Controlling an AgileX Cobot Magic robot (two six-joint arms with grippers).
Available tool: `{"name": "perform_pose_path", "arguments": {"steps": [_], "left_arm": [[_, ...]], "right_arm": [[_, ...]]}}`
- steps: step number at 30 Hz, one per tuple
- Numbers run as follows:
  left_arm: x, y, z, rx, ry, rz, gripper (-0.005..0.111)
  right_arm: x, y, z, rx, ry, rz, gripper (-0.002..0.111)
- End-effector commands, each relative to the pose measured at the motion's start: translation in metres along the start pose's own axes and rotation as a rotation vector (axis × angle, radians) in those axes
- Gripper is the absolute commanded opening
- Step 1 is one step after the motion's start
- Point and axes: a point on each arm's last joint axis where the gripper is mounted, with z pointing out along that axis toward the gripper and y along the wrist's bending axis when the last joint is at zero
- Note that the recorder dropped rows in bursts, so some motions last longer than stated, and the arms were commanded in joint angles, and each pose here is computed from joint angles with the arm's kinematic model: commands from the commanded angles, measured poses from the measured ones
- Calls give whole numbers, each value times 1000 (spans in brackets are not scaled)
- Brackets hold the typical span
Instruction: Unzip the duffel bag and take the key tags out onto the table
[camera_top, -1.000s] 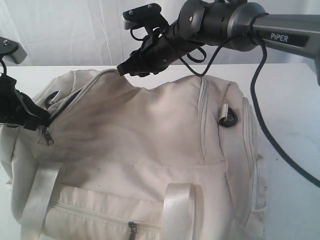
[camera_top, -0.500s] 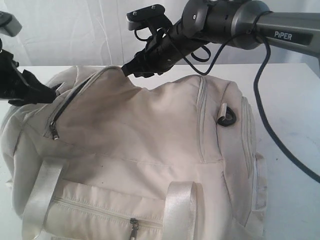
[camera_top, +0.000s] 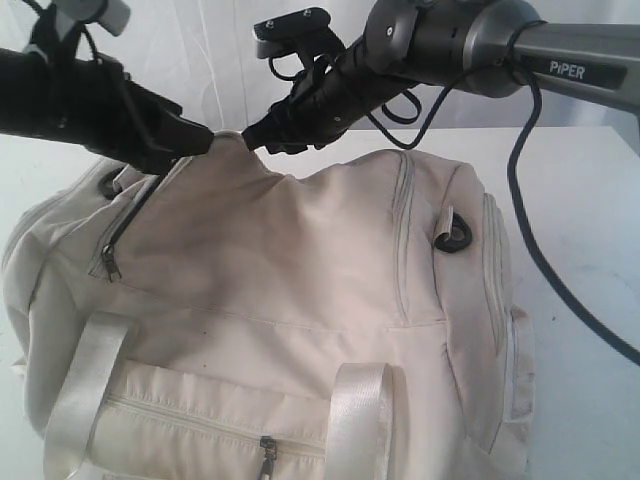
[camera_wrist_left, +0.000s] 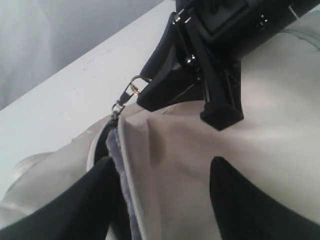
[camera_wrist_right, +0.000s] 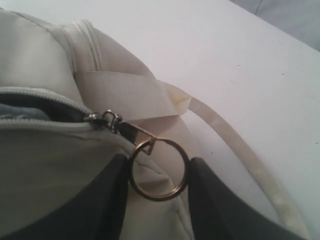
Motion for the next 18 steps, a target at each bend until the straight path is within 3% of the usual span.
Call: {"name": "perform_pose_path", "arguments": {"steps": [1,7,10,14,15,18], "left_arm": [[0,6,28,-35,12,0,60],[18,19,53,-93,69,-28,58],[24,22,59,-105,85,-46,42],[24,22,58,-106,83,-86,5],[23,21,57,-106,79,-92,0],[13,24,46,-165,39,-157,0]], "right_arm": [[-4,-4,-7,-4,-18,31,0],[-4,-4,-7,-6,-19,32,0],[-4,-4,-7,-6,-19,32,0],[-4,-4,-7,-6,-19,30,0],[-4,-4,-7,-6,-19,30,0],[-4,-4,-7,-5,-17,28,0]]}}
